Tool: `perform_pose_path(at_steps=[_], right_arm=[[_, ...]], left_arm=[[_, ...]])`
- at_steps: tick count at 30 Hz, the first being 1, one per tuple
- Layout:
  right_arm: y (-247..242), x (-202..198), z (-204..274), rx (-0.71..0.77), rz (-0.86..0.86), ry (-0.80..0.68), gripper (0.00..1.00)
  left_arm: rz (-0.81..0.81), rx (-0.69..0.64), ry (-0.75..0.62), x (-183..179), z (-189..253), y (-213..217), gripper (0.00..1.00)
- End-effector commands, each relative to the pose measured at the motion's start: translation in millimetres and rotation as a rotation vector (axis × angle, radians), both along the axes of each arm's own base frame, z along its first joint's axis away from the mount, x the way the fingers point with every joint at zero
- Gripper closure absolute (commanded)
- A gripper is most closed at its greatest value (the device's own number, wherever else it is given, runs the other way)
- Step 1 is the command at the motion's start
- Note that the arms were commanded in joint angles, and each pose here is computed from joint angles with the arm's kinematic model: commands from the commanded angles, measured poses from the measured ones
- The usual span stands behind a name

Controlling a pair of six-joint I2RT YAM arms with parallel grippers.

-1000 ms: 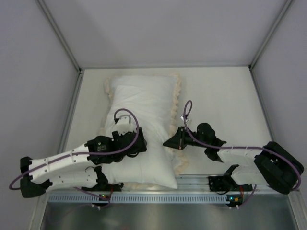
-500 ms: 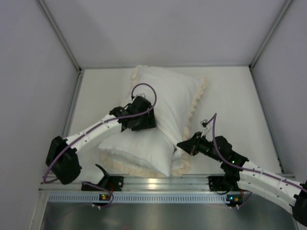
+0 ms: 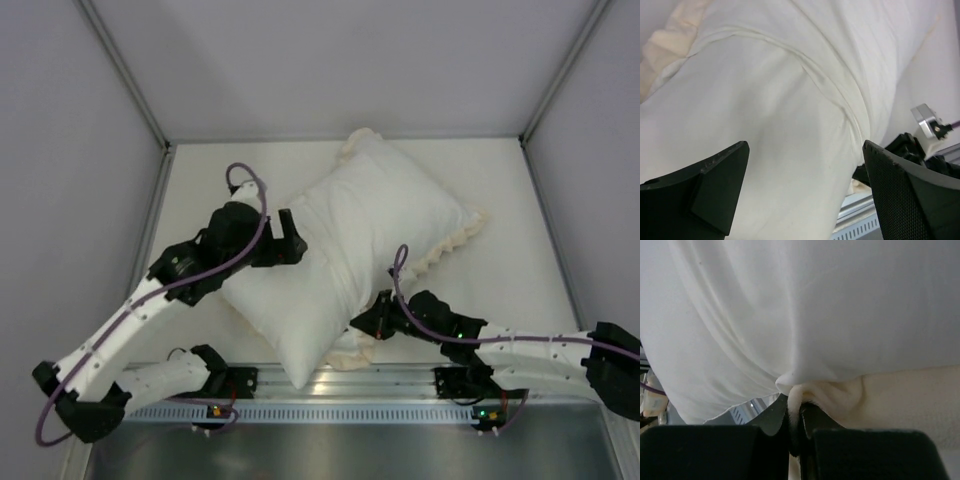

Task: Remove the pillowcase from the pillow

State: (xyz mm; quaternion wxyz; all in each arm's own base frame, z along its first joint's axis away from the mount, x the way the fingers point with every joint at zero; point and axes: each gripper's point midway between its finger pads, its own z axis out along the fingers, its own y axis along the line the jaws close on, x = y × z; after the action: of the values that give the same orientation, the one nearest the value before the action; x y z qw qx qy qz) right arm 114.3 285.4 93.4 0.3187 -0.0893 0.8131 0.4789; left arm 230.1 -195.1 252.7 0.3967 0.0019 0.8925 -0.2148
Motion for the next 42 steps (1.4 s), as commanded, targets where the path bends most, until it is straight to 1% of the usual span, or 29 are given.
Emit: perform_pose_path(at_steps=[1,2,3,5,8,10,13,19,22,28,32,37,42], right_arm=[[27,20,51,0.111,-0.046,-0.081,1.0],[29,25,53,0.106,-0.063,-0.082,1.0],[31,34,55,0.086,-0.106,-0.081,1.0],[32,45,57,0.076,-0.158,-0.076,1.0],[36,66,62,0.081,-0.238,-0.053,1.0],[45,74,79,0.118,-0.251,-0.049,1.0],[62,83,95,0.146,-0.249,-0.06,1.0],[74,104,94,0.151,-0.286,-0.046,1.0],[76,108,90,0.164,-0.282,-0.037,1.0],[74,112,77,0.145,-0.287,-0.026,1.0],[76,111,78,0.154,-0.271,-0.024,1.0],[80,105,88,0.191,-0.233,-0.018,1.0],[75,98,102,0.226,-0.22,-0.022,1.0]], left_arm=[[0.042,0.008,0.036,-32,7,32,0.01],[0.037,-0.028,0.042,-43,11,35,0.01],[0.002,-0.07,0.06,-52,13,30,0.01],[-0.022,-0.118,0.093,-66,9,28,0.01],[-0.08,-0.163,0.184,-89,-11,23,0.02],[-0.098,-0.159,0.238,-100,-30,23,0.02],[-0.068,-0.146,0.265,-107,-47,32,0.03],[-0.027,-0.129,0.338,-119,-65,41,0.09],[-0.012,-0.114,0.381,-127,-77,47,0.09],[0.018,-0.104,0.404,-139,-86,60,0.09],[0.03,-0.143,0.433,-146,-91,58,0.08],[0.073,-0.112,0.481,-147,-121,61,0.05],[0.091,-0.144,0.466,-134,-126,51,0.04]])
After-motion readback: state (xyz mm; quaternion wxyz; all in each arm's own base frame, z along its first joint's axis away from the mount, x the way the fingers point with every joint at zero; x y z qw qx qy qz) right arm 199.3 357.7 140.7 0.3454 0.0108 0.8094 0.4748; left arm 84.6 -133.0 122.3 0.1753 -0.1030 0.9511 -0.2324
